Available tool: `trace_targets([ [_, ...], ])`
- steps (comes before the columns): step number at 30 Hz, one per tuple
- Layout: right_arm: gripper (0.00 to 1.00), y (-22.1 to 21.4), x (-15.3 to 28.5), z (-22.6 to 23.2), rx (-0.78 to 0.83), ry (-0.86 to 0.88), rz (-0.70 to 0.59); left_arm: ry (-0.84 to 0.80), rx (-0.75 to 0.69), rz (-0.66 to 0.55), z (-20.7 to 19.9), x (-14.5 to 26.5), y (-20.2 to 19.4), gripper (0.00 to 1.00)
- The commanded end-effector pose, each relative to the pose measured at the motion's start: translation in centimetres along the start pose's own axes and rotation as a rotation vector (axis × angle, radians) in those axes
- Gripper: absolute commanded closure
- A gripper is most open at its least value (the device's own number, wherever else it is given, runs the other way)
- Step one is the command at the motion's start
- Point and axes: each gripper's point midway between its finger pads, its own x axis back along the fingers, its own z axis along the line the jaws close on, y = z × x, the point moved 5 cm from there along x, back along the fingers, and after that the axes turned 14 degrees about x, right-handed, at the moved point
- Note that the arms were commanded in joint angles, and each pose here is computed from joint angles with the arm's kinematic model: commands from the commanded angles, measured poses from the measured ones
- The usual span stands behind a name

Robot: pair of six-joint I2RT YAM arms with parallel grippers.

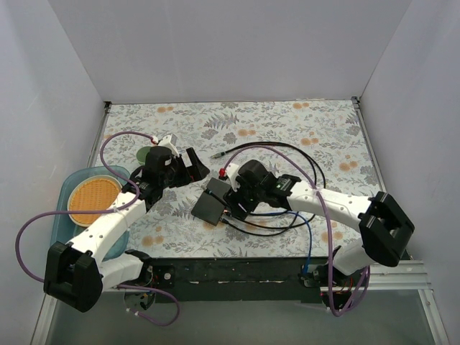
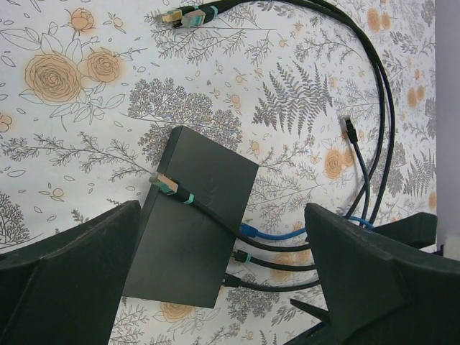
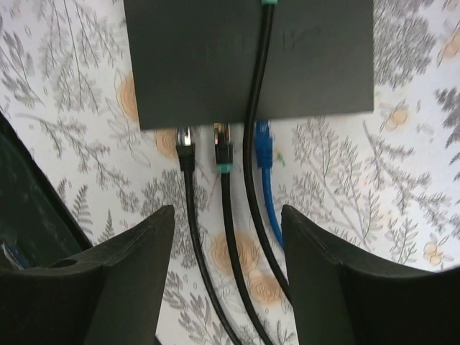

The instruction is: Insert the plug into the switch port

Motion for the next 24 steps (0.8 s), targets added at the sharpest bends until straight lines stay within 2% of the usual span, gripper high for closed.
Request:
trace_targets([
  [1,0.33,5.2,-0.7,-1.2,-0.005,-0.042,-0.165,0.010,-0.007,-0.017,0.4,0.1,0.2,0.02],
  [6,0.34,6.6,-3.3,-1.8,-0.017,-0.056,-0.165,0.050,-0.006,-0.023,1.1,-0.1,0.2,0.02],
  [13,0.50,7.9,-7.5,-2.4,-0.027,-0.059,-0.121,0.123,0.042,-0.011,2.4,-0.7,0.1,0.02],
  [21,0.60,7.5,-10.3,-2.4,-0.021,-0.044,-0.088,0.141,0.083,-0.017,3.1,-0.5,0.7,0.02],
  [24,0.74,6.9,-10.9,-2.3,-0.008,-0.054,-0.069,0.152,0.108,-0.015,3.5,-0.3,0.9,0.02],
])
